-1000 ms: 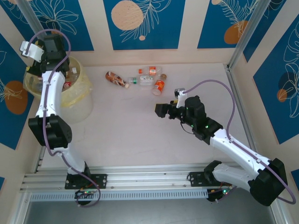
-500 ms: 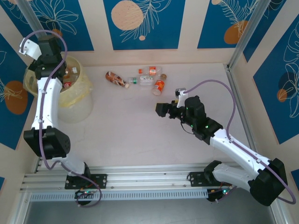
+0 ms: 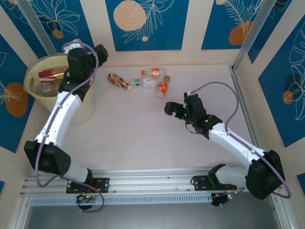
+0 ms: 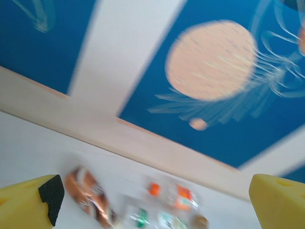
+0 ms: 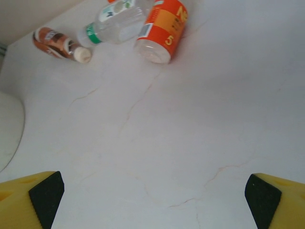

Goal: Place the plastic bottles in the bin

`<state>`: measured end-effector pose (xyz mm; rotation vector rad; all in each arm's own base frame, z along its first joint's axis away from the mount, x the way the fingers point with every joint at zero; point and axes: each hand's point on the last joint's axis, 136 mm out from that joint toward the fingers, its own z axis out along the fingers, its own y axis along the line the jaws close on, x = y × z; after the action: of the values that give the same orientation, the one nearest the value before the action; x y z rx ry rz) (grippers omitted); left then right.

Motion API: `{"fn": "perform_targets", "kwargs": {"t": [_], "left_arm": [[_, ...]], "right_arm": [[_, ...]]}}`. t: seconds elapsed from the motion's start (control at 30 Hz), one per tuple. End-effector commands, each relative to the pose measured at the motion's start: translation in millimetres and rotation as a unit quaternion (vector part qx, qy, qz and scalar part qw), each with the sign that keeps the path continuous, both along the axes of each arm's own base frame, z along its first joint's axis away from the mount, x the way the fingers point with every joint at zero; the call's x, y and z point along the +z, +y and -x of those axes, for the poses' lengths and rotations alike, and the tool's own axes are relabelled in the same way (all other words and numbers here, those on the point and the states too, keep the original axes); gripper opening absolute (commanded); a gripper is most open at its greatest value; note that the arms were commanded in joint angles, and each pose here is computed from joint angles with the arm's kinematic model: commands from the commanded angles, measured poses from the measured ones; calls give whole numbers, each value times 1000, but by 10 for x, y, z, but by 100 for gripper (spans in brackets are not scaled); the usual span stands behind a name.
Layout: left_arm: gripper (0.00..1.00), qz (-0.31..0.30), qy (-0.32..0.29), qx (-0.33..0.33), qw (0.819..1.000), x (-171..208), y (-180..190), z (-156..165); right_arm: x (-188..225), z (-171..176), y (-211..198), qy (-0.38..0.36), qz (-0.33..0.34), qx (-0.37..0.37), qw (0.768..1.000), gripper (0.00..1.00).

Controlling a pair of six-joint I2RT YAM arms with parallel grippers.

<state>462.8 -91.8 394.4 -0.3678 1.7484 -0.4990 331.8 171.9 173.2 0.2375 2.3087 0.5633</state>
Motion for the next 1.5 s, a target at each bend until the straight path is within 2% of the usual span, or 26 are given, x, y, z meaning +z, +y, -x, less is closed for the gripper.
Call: {"fn": "perform_targets", "kwargs": {"t": [0.0,0.07,0.1,0.2,0.3,0.43,0.57,0.67,0.8,0.93,1.13,1.27,1.37,1.47], "left_arm": [[100,23,-58,-188,980,108,-657,248],[100,35,-93,-285,953,80,-967,451],[100,42,-91,-307,946,11,-1054,516],[100,55,-34,-319,945,-309,-1207,578],[100,69,-13,-355,932,-507,-1419,724],[100,54,22,-331,942,-842,-1469,785],[100,30,62,-297,952,-1135,-1342,800],[100,19,70,-290,954,-1249,-1288,858],[100,2,84,-273,958,-1379,-1205,883],[100,-2,84,-267,960,-1407,-1168,891],[100,-21,77,-290,954,-1413,-1211,935],[100,-25,69,-290,954,-1406,-1199,953],[100,-24,69,-297,952,-1421,-1224,961],[100,-12,64,-314,947,-1419,-1287,975]], "right_arm": [[-31,-93,16,37,-1,-3,999,100],[-86,-192,77,51,2,8,999,100],[-100,-255,113,57,1,15,998,100],[-237,-449,224,92,7,30,995,99],[-347,-692,337,122,15,33,992,100],[-531,-1026,438,145,27,12,989,99],[-718,-1379,435,149,49,-37,987,100],[-842,-1572,416,159,70,-65,983,100],[-1005,-1728,549,174,76,-54,980,100],[-1148,-1828,530,182,106,-73,975,99],[-1267,-1929,569,185,125,-79,972,86],[-1262,-1935,590,170,131,-73,974,71],[-1105,-1923,656,133,114,-54,983,60],[-914,-1829,655,107,95,-41,989,57]]}}
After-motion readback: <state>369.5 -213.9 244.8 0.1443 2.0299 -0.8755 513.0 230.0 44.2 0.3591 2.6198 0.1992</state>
